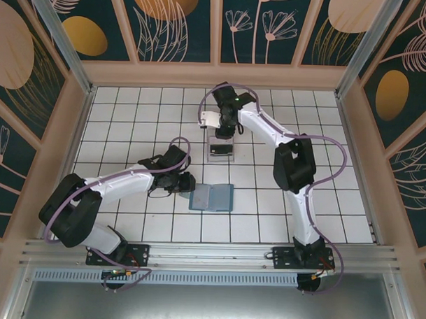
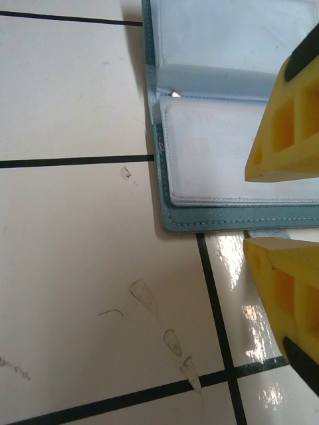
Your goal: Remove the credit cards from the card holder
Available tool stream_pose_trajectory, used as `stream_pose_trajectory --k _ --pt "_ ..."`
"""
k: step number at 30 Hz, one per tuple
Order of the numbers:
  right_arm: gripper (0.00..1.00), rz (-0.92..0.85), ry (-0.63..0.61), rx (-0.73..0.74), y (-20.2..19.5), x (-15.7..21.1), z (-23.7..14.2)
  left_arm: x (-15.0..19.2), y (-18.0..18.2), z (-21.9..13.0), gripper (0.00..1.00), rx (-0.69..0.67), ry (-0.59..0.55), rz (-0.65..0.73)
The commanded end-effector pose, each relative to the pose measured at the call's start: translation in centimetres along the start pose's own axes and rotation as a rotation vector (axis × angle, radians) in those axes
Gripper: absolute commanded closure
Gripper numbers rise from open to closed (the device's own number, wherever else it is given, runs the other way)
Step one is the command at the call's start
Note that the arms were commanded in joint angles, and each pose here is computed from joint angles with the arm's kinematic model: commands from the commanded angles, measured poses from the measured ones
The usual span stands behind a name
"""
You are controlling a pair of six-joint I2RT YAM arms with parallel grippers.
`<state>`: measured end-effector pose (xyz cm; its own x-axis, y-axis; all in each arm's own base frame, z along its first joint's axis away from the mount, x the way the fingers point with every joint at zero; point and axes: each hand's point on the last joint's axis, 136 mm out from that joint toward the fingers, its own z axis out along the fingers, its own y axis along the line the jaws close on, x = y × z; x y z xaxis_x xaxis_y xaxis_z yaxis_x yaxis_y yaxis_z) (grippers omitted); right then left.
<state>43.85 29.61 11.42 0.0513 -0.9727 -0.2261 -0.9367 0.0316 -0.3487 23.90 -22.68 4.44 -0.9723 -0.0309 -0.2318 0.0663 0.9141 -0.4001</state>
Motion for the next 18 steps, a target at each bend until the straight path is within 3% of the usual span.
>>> stream_pose_trajectory --k 1,7,11,18 --pt "0.6 0.044 -0.043 0.099 -1.7 -1.1 -3.3 0.4 -0.2 0.6 0.71 0.028 0.03 0.016" --pt "0.61 0.194 -0.082 0.1 -0.6 -2.0 -4.7 1.0 -0.7 1.2 0.72 0.062 0.068 0.029" --pt "0.62 0.33 -0.147 0.015 2.1 -3.2 -4.9 1.7 -1.0 1.6 0.73 0.088 0.104 0.039" --pt "0.67 0.723 -0.254 -0.051 5.2 -3.9 -5.5 2.3 -1.4 2.1 0.75 0.121 0.149 0.054"
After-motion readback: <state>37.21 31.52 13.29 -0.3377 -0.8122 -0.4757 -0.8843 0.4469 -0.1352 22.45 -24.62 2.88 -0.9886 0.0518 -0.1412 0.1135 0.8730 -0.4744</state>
